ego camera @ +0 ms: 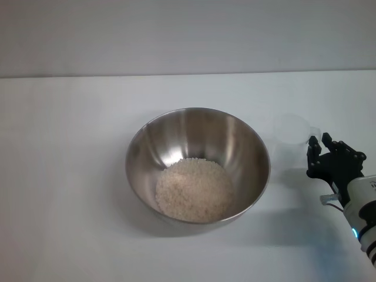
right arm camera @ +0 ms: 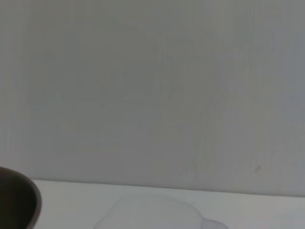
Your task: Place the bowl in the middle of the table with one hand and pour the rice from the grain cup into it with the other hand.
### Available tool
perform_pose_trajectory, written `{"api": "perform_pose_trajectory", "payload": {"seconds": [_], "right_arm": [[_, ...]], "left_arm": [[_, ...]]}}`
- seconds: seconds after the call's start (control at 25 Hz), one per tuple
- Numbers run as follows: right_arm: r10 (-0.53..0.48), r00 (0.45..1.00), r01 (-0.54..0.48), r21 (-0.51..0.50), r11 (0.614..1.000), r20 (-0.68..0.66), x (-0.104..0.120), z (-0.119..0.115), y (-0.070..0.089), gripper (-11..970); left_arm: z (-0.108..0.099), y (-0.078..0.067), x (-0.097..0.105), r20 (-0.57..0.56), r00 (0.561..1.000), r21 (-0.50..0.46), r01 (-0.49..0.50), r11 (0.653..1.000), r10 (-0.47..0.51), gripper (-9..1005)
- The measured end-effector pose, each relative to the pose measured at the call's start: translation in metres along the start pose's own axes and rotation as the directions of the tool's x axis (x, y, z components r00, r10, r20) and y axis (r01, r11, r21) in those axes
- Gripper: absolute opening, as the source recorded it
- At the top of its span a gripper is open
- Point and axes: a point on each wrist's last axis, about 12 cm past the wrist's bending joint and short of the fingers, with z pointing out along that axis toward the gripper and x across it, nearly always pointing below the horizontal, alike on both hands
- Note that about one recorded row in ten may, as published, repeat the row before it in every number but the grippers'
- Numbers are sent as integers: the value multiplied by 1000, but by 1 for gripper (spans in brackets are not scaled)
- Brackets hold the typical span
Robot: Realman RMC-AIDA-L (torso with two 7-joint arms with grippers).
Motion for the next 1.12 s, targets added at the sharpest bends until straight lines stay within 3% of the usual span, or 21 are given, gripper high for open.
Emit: {"api": "perform_pose_trajectory", "payload": {"seconds": [0.36,0.76,0.92,1.12], "right_arm": [[15,1000,-15,-5,1000,9,3,-9,5,223],[53,993,-57,37,998,108,4,-43,5,230],[24,951,-67,128,990,309,-11,-66,-12,233],[-34,903,-47,177,983,429,-30,-58,-28,236]], "left_arm": [[-1,0,-1,7,1000,1,-1,1000,1,617],[-6,2,-1,-6,1000,-10,-11,1000,11,617],[-9,4,1,-21,1000,-19,-17,1000,16,617],[-12,7,5,-57,997,-32,-58,998,56,617]]}}
